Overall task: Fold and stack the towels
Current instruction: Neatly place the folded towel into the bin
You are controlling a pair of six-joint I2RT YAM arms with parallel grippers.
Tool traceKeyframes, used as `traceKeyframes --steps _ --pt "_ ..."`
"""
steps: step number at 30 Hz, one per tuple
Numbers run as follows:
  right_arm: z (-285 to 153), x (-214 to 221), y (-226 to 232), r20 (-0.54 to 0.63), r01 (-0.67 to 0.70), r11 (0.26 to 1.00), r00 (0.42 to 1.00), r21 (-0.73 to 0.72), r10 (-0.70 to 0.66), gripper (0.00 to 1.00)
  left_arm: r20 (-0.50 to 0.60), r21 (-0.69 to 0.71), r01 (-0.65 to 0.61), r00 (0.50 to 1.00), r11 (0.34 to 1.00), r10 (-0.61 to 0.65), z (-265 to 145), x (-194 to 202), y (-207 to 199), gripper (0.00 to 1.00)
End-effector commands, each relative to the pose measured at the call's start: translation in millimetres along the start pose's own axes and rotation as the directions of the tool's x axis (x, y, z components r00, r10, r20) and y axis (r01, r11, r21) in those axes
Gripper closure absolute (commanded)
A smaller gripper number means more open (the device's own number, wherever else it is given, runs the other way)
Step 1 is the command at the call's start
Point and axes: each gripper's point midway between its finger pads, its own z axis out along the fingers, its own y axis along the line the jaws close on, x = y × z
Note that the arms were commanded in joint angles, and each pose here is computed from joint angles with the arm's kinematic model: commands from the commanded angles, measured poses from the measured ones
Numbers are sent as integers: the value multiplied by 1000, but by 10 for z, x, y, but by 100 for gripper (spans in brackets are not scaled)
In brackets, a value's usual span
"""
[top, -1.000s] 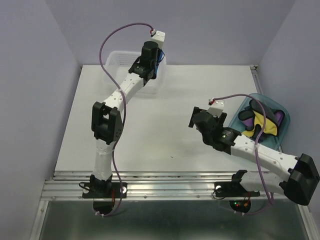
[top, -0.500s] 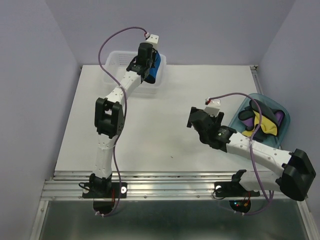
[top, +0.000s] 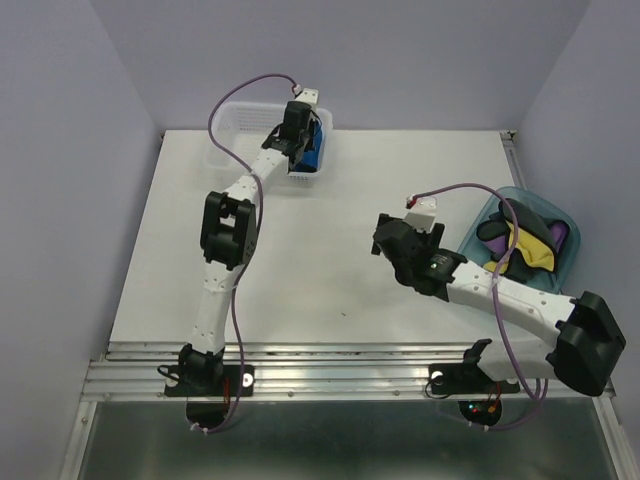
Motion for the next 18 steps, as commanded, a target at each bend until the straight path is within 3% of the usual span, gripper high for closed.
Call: traceKeyframes --steps 1,11,18 --pt "-9 -259 63 60 -52 998 997 23 50 0 101 -3 84 991 996 -83 -101 -490 135 100" --pt "49 -234 140 44 -35 999 998 33 33 0 32 -4 172 985 985 -172 99 -229 478 100" --pt "60 -242 162 43 -28 999 999 35 26 0 -8 -7 226 974 974 -226 160 -96 701 77"
